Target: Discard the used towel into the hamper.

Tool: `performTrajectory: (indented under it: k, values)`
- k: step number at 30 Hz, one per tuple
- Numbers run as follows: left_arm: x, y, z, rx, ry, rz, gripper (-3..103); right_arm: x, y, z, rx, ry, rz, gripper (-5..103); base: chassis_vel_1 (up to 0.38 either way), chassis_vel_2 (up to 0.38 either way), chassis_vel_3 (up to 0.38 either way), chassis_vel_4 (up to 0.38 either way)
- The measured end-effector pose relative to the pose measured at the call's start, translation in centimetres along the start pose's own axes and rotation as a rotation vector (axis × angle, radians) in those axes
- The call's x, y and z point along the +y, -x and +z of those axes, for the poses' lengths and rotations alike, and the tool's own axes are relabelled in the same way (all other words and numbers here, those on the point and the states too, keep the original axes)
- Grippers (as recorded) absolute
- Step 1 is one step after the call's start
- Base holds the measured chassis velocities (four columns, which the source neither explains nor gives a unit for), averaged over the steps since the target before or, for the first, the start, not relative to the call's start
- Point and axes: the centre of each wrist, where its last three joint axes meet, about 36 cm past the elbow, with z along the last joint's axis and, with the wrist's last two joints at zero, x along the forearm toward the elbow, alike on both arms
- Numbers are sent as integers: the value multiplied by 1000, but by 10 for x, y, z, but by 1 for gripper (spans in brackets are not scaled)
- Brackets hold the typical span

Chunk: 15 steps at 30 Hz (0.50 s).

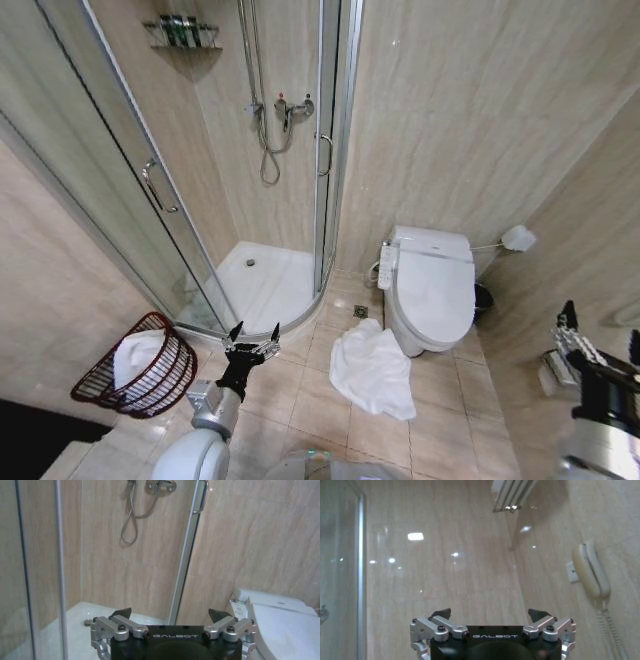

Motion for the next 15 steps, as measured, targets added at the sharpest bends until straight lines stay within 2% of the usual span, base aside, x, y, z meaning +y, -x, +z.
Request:
performTrajectory:
  k: [4,7,15]
  values:
    - [0,0,0,0,0,0,100,8,4,-6,17,-17,-37,100,0,0,0,0]
    - [0,0,0,0,0,0,100,23,0,0,54,-28,-79,100,0,0,0,0]
    - [0,0,0,0,0,0,100,40,0,6,130,-12,-144,100,0,0,0,0]
